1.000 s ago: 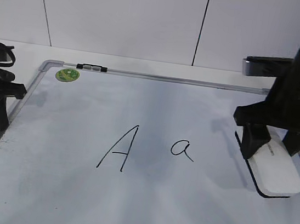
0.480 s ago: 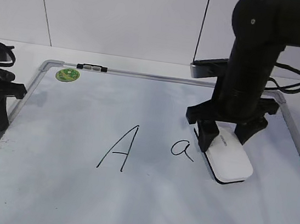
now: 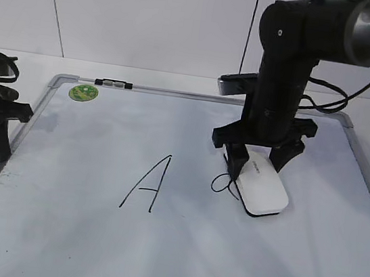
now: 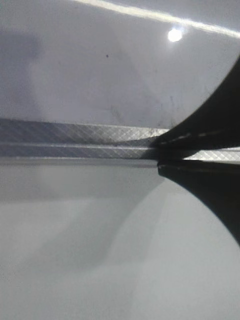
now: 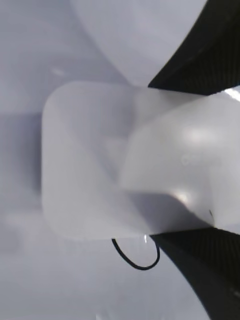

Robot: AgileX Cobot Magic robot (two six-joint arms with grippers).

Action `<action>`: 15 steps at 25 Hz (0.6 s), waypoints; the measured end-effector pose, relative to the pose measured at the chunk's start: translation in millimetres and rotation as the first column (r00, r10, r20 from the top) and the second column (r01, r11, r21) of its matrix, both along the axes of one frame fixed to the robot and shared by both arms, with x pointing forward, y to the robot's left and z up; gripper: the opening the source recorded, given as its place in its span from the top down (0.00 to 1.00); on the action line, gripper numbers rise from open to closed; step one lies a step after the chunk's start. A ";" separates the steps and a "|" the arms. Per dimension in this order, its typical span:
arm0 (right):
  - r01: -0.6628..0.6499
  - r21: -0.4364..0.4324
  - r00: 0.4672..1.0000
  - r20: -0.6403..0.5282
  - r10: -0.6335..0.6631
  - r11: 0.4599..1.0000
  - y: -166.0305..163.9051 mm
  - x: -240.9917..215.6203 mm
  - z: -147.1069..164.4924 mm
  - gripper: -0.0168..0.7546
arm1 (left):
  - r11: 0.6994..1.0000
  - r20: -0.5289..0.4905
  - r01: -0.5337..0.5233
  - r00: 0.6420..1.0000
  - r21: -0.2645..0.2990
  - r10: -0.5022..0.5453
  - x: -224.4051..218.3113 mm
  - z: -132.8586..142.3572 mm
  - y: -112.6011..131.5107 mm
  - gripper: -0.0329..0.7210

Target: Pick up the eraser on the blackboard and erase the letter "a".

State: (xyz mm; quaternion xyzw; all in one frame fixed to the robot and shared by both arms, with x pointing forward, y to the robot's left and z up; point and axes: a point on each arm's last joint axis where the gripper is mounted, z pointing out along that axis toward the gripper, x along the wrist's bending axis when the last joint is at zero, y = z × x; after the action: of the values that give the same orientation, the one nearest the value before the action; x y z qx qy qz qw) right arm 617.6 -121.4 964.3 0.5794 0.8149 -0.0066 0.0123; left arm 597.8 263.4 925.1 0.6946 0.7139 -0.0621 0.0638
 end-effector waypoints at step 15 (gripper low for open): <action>0.002 -0.007 0.999 -0.032 -0.002 1.000 3.5 3.4 -12.4 0.25 | 1.000 0.002 -0.001 1.000 -0.001 0.001 0.2 0.0 -0.1 0.94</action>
State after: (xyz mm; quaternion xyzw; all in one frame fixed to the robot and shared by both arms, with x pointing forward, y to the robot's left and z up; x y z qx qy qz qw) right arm 621.0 -118.0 952.0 0.5801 0.8143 -0.0188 0.0013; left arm 597.9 263.3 925.1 0.6941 0.7143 -0.0620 0.0649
